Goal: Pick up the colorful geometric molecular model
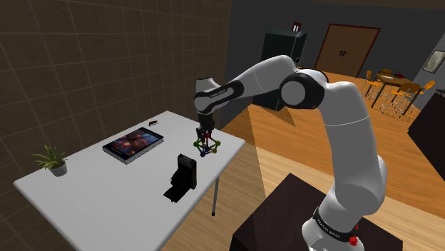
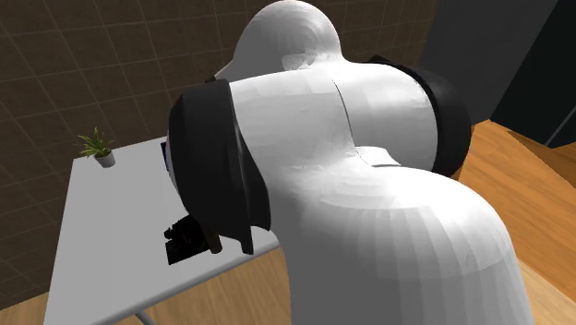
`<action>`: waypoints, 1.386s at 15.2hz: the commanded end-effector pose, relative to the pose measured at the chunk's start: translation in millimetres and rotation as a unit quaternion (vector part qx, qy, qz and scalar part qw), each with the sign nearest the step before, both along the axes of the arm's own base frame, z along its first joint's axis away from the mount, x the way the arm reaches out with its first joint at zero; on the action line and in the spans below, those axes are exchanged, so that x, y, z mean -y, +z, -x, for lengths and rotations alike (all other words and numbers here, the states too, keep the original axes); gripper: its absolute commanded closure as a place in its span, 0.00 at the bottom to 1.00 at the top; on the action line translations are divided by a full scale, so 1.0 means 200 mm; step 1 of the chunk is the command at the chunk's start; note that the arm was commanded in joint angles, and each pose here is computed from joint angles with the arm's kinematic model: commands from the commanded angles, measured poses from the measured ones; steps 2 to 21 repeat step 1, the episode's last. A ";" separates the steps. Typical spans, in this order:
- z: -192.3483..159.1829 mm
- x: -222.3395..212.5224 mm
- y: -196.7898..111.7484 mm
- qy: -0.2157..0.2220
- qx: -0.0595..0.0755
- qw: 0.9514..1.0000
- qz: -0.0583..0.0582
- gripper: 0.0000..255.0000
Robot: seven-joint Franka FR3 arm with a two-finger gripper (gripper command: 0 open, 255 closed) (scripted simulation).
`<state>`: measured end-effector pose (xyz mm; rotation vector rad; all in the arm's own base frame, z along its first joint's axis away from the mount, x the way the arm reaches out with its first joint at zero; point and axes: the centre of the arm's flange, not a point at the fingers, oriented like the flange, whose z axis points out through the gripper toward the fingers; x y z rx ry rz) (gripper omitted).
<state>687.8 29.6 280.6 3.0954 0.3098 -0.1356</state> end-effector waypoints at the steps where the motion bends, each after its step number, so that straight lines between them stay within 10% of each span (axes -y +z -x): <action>1: 0.00 0.00 0.02 0.000 0.000 1.000 0.000 1.00; 21: 0.00 0.00 0.02 0.000 0.000 1.000 0.000 1.00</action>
